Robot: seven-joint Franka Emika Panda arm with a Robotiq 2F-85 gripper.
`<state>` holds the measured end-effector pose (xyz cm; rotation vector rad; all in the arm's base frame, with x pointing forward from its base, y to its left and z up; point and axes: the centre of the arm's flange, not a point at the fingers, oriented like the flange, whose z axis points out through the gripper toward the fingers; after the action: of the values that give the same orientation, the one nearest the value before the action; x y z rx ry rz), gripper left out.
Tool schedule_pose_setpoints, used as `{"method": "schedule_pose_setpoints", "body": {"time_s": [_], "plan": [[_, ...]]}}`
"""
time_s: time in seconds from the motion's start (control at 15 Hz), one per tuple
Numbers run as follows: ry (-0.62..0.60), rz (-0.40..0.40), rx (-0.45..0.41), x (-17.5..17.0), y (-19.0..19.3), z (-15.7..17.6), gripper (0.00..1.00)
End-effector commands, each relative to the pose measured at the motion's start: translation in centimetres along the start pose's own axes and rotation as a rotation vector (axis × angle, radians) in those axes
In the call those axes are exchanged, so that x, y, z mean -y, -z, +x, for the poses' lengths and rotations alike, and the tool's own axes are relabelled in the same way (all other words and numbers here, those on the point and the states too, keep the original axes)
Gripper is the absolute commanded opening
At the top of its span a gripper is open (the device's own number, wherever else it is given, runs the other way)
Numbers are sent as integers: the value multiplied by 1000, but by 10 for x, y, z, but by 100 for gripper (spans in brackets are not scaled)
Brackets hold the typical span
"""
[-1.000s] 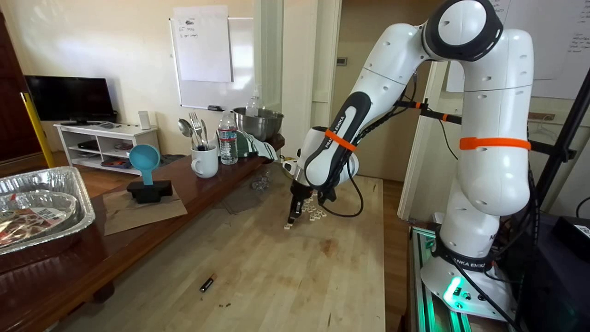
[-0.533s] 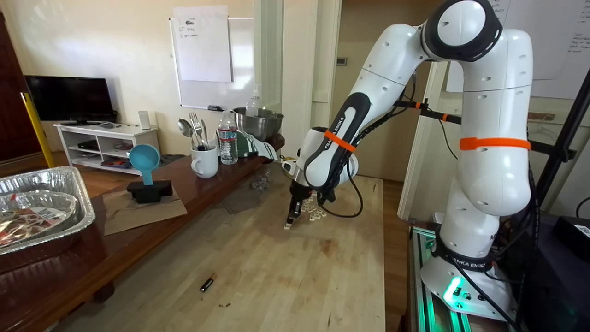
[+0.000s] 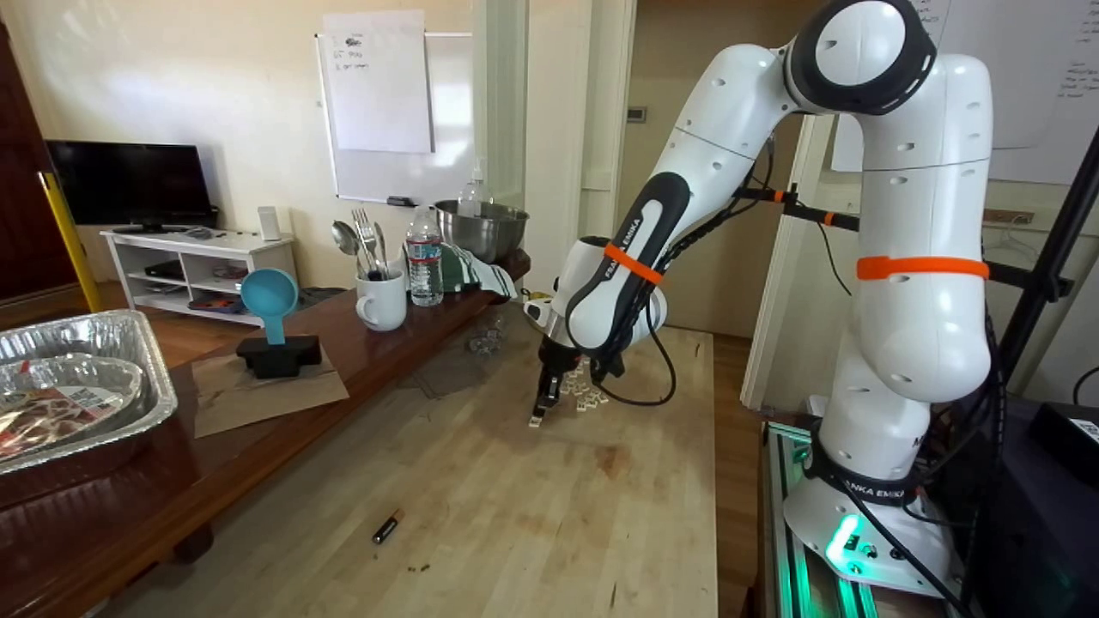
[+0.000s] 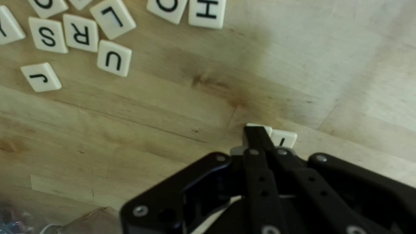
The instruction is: Use the tile letters to spell the word tale
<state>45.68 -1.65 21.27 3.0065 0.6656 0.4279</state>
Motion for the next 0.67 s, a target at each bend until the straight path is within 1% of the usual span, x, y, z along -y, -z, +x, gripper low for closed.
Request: {"method": "schedule_pose_setpoints", "body": {"time_s": [0.0,0.6], "plan": [[1,-12,2,0,0,2,0],[-30,-24,-41,-7,28,4,0]]}}
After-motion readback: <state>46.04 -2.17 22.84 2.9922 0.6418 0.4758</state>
